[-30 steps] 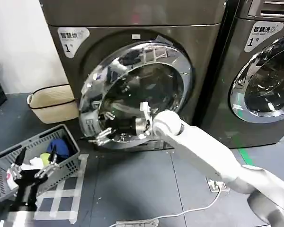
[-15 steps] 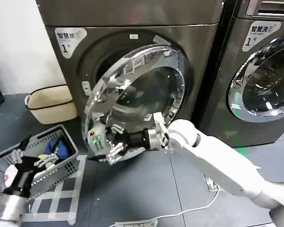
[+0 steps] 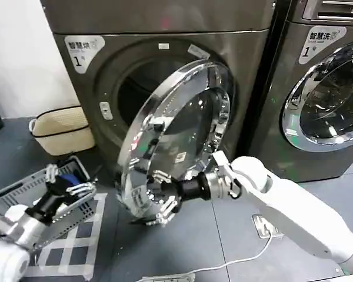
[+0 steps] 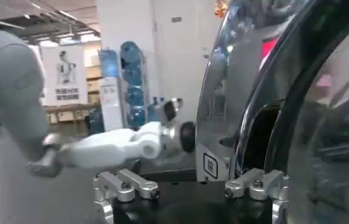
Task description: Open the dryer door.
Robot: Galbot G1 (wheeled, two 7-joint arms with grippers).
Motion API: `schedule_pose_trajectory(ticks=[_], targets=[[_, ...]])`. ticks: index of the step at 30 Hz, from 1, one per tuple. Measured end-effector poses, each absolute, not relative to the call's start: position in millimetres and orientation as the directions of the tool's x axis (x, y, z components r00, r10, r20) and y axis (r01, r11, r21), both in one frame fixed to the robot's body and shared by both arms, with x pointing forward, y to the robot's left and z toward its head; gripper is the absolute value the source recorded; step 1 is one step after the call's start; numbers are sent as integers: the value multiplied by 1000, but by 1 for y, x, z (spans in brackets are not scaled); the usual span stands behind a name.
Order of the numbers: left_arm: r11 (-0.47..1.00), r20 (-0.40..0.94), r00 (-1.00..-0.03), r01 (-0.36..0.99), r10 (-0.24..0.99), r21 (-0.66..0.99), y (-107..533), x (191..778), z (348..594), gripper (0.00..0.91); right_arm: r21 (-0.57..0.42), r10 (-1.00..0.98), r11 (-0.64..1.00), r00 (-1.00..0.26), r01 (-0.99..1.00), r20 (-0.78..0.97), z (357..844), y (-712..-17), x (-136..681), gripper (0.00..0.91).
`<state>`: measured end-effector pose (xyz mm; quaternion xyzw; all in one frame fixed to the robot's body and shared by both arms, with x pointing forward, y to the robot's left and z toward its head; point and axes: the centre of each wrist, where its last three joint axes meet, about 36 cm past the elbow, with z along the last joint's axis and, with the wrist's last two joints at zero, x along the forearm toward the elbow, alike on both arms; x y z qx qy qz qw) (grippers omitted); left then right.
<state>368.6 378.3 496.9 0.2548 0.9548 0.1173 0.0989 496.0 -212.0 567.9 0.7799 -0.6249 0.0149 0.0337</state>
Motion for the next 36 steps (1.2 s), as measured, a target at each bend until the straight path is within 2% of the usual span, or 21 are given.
schedule_pose_trajectory(ticks=[9, 16, 23, 30, 36], targets=[[686, -64, -715, 637, 696, 351, 361, 398, 510, 907, 0, -962, -265, 265, -964, 66, 569, -245, 488, 907], [600, -29, -640, 703, 768, 382, 347, 409, 518, 907, -12, -951, -305, 304, -952, 64, 556, -276, 494, 907], [516, -5, -559, 760, 829, 395, 329, 413, 522, 907, -8, -972, -227, 226, -974, 70, 545, -321, 494, 907], [430, 9, -469, 816, 883, 387, 301, 414, 517, 907, -3, -997, -35, 34, -999, 69, 541, -373, 485, 907], [355, 25, -394, 853, 919, 383, 277, 417, 509, 907, -18, -996, 64, -65, -998, 65, 541, -411, 464, 907]])
